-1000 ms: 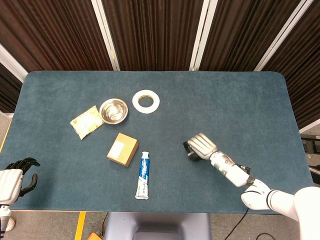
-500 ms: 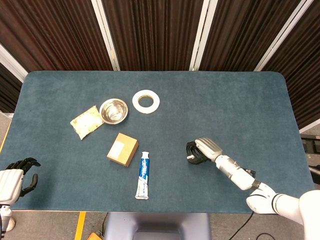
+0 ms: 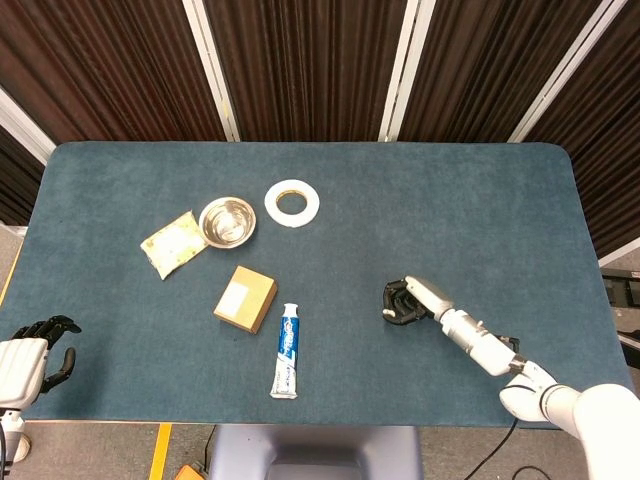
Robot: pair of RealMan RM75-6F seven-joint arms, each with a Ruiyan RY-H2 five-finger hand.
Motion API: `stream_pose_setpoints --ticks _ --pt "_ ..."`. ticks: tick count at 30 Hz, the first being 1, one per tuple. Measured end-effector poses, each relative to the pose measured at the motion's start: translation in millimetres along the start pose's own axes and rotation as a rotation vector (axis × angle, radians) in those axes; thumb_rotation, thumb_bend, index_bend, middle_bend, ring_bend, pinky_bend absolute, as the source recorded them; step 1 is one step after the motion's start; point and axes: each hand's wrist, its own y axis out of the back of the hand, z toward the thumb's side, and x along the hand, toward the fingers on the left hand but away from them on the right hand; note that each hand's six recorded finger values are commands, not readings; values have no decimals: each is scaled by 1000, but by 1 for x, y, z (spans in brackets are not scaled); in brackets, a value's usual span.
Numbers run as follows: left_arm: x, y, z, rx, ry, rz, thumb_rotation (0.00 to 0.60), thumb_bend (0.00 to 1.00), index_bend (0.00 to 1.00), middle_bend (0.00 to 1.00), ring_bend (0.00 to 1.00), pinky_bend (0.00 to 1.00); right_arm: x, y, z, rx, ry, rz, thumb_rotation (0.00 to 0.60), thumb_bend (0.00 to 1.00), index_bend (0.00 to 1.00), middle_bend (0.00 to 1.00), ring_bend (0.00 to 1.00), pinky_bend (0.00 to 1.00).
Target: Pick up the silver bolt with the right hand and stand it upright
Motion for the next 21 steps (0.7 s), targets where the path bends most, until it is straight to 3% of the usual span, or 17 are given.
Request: stream_pose_setpoints --ticks 21 --pt "1 -2 0 4 1 -9 600 526 392 296 318 374 -2 1 9 -47 60 -5 600 401 732 906 1000 970"
